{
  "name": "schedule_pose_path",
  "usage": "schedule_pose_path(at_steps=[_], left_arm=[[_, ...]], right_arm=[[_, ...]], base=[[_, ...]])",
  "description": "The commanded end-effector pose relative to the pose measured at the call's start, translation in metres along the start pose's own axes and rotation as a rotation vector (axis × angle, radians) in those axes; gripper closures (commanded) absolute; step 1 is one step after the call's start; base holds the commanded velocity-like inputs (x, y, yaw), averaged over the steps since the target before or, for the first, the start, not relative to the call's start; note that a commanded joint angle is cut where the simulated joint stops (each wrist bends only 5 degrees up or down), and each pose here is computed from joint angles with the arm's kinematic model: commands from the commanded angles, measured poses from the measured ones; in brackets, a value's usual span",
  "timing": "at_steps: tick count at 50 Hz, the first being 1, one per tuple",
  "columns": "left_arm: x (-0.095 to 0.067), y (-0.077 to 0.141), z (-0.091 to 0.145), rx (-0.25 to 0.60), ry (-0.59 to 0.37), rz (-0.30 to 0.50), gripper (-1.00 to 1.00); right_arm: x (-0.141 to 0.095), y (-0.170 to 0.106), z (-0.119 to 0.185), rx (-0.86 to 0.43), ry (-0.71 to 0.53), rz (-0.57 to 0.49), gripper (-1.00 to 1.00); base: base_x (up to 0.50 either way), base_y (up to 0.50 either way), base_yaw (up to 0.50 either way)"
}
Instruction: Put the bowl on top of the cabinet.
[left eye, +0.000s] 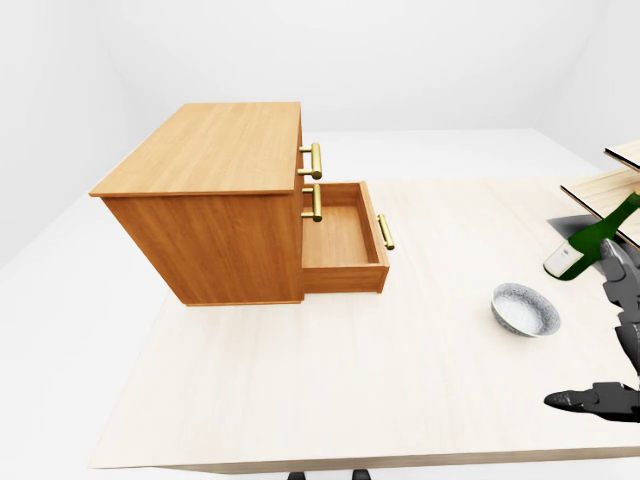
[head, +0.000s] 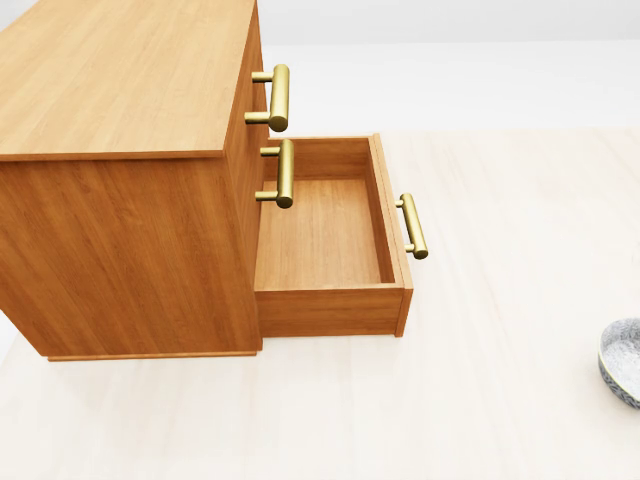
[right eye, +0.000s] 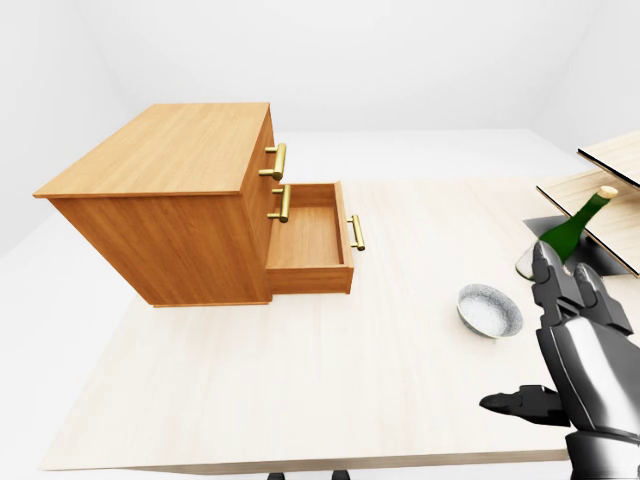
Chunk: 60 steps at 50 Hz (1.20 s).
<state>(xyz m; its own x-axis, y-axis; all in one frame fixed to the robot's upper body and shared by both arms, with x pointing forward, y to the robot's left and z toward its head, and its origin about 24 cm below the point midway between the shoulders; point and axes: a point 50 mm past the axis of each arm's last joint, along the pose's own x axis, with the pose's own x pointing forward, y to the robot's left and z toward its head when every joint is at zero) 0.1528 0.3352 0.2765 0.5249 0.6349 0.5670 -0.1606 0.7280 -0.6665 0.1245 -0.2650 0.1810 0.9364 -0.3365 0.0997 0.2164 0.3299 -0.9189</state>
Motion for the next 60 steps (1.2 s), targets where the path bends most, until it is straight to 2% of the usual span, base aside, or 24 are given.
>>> schedule_pose_path(at_steps=[1, 7, 15, 26, 28, 39, 44, 45, 48, 51, 60], left_arm=[[0.000, 0.000, 0.000, -0.001, 0.000, -0.001, -1.00], [-0.001, -0.001, 0.000, -0.002, 0.000, -0.005, -1.00], [-0.002, -0.001, -0.002, 0.003, 0.002, -0.003, -1.00], [-0.001, 0.000, 0.000, 0.003, -0.003, -0.001, -1.00], [0.000, 0.000, 0.000, 0.004, -0.003, 0.002, -1.00], [0.000, 0.000, 0.000, 0.005, -0.002, 0.003, -1.00], [0.000, 0.000, 0.000, 0.004, -0.003, 0.001, -1.00], [0.000, 0.000, 0.001, 0.001, -0.003, 0.001, -1.00], [0.000, 0.000, 0.001, 0.000, -0.003, 0.000, -1.00], [0.000, -0.001, -0.001, 0.001, 0.001, -0.002, -1.00], [0.001, 0.000, 0.000, 0.000, 0.000, 0.001, -1.00]], right_arm=[[0.009, -0.003, -0.022, -0.085, 0.111, 0.007, -1.00], [0.012, 0.006, -0.042, -0.116, 0.217, 0.070, -1.00], [0.018, 0.020, -0.056, -0.112, 0.275, 0.140, -1.00], [0.032, 0.022, -0.054, -0.151, 0.257, 0.158, -1.00], [0.034, 0.017, -0.048, -0.168, 0.242, 0.128, -1.00], [0.032, 0.016, -0.045, -0.184, 0.232, 0.121, -1.00], [0.046, 0.008, -0.045, -0.156, 0.192, 0.096, -1.00], [0.049, 0.005, -0.052, -0.191, 0.223, 0.107, -1.00], [0.056, 0.003, -0.057, -0.180, 0.221, 0.112, -1.00], [0.062, 0.010, -0.067, -0.181, 0.249, 0.165, -1.00], [0.074, 0.016, -0.066, -0.193, 0.230, 0.207, -1.00]], base=[[0.00, 0.00, 0.00], [0.00, 0.00, 0.00], [0.00, 0.00, 0.00], [0.00, 0.00, 0.00], [0.00, 0.00, 0.00], [0.00, 0.00, 0.00], [0.00, 0.00, 0.00], [0.00, 0.00, 0.00], [0.00, 0.00, 0.00], [0.00, 0.00, 0.00], [0.00, 0.00, 0.00]])
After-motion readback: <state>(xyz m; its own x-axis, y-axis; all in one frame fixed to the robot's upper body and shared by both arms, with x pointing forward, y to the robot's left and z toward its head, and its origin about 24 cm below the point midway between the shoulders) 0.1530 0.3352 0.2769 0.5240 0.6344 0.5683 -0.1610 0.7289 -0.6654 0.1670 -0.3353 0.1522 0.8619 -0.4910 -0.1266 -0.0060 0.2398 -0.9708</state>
